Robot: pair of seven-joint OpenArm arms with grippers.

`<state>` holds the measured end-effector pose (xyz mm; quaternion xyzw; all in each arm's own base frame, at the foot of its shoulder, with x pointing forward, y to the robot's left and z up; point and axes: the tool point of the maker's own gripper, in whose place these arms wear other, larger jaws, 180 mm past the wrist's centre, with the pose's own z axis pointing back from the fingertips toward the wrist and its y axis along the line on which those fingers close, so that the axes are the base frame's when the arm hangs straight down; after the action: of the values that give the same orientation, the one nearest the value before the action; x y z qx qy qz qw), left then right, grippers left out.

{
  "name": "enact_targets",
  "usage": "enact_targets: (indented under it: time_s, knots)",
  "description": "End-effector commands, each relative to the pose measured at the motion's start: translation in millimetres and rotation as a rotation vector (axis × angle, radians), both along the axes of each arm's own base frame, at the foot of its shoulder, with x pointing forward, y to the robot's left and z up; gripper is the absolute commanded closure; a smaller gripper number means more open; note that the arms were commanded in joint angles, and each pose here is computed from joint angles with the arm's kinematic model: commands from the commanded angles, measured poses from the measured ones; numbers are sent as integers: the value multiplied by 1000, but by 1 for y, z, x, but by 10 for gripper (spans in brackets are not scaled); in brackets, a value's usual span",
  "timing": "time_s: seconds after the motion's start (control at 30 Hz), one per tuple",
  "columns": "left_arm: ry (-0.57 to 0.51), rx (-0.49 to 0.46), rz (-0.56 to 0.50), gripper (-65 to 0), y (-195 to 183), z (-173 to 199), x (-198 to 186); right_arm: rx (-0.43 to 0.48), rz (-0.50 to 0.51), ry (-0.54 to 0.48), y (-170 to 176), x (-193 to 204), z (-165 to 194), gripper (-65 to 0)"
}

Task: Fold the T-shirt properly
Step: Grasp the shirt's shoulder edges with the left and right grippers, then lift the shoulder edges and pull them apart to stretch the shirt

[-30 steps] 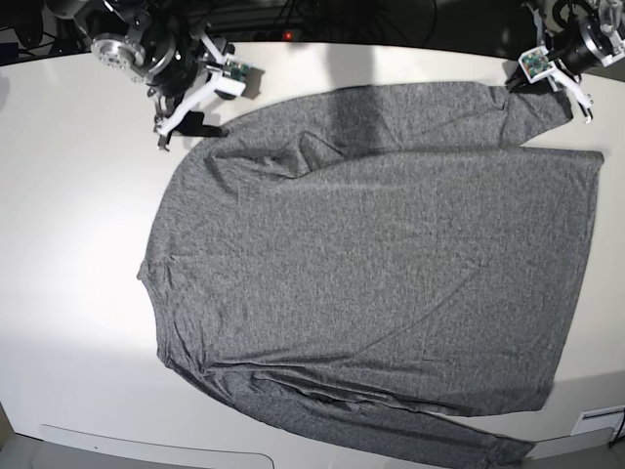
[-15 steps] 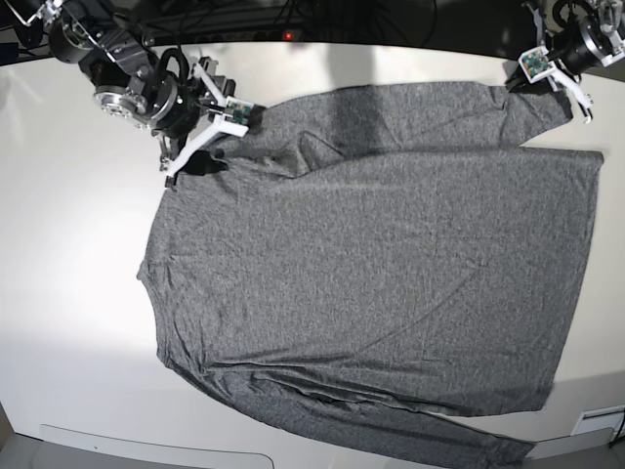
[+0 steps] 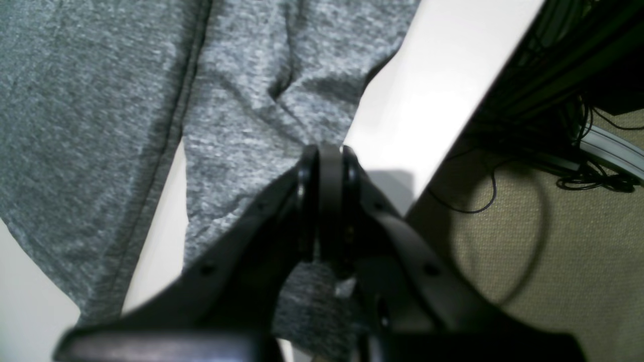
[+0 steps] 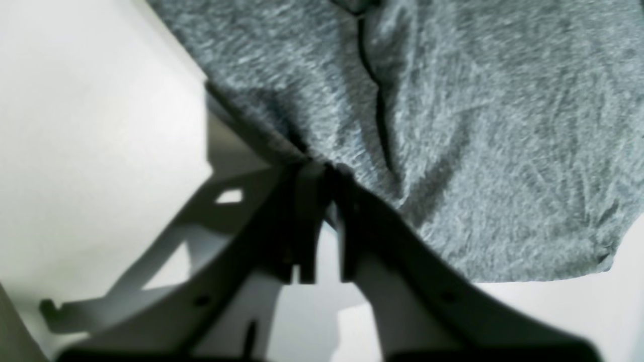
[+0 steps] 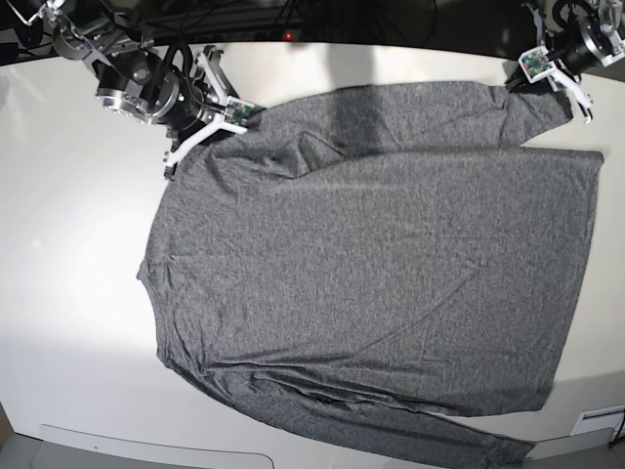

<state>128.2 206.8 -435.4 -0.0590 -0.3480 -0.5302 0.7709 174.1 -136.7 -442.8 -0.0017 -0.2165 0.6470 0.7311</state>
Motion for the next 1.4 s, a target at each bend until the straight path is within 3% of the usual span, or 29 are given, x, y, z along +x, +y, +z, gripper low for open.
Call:
enact_targets:
  time_s: [0.0,0.13,0.33,0.57,0.83,1.07,1.37]
  knots:
    - [5,14,-13,0,4,2,-2,-42,3,-1,-10,2,0,0]
    - [11,0,-5,0,3,2,-4,-16,10,-20,-5,9,5,0]
    - [-35,-124,52,0,-12,29,2,38,39,-74,10,17,25,0]
    - [-194,-154,84,0,-11,89,31,110,-56,-123,8,41,55,0]
    - [-320,-145,175,0,6,114,75,187,-185,-210,4,72,75,0]
    - [-352,-108,233,0,26,115,99,239,-270,-234,11,104,70,0]
    - [-385,-146,342,0,67,105,140,282,-365,-235,14,152,58,0]
